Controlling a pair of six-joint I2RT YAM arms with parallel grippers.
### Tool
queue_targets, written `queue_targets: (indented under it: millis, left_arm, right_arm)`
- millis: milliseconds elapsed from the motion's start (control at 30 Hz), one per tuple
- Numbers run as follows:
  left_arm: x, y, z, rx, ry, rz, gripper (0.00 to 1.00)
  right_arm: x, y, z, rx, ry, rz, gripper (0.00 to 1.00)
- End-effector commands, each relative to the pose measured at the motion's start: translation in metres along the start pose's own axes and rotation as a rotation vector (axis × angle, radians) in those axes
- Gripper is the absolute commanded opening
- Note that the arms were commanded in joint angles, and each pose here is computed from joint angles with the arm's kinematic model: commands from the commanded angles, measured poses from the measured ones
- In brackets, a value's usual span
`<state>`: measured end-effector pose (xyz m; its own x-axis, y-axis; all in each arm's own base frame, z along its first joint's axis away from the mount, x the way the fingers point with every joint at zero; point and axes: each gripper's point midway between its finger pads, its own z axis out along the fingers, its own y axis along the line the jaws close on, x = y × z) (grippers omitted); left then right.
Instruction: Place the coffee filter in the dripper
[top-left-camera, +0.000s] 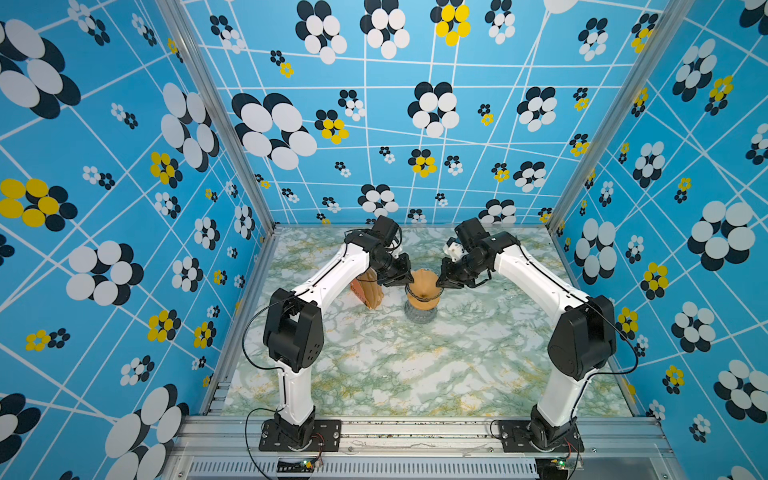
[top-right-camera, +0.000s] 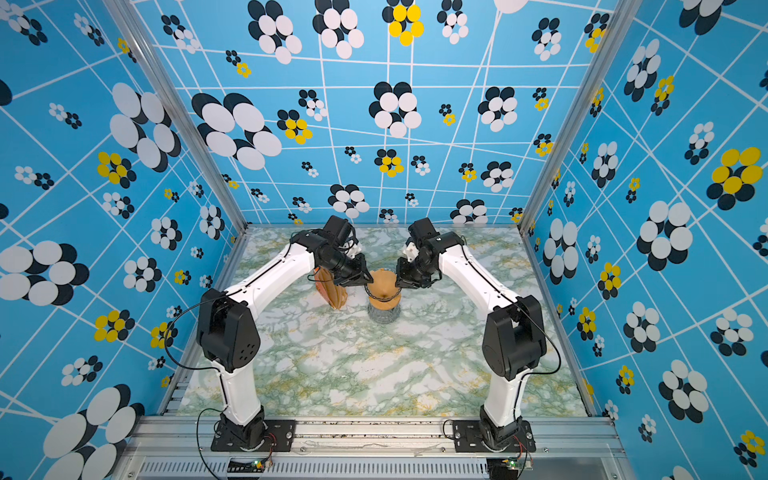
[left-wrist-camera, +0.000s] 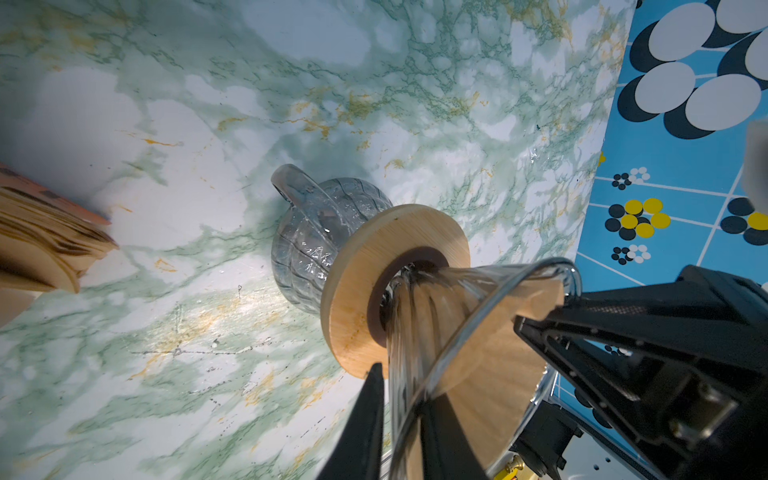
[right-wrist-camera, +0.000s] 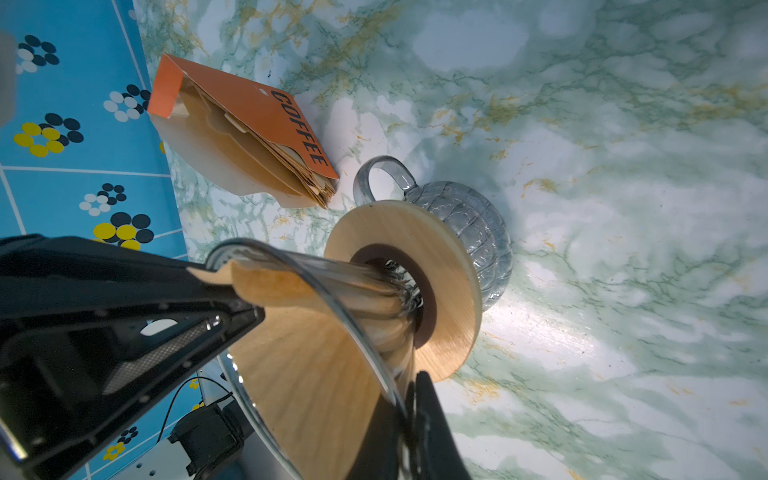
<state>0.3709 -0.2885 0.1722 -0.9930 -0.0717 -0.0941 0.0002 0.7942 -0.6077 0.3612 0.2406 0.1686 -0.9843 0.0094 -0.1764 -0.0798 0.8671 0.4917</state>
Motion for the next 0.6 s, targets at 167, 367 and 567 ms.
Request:
queue_targets:
  millis: [167, 367, 567]
  left_arm:
    - [-0.0008, 0.0040, 0.0003, -0.014, 0.033, -0.043, 0.16]
    - [0.0000, 0.0038, 0.0006, -0.005, 0.045, -0.053, 0.15]
    - [0.0007, 0.0038, -0.0022, -0.007, 0.049, -0.049, 0.14]
  right_arm:
    - [-0.0003, 0.0003, 0.0002, -0.012, 0.020, 0.043, 0.10]
    - [0.0012, -0.0007, 0.0015, -0.030, 0.027, 0.054, 0.08]
    - [0.0042, -0.0006, 0.0012, -0.051, 0.038, 0.060, 0.08]
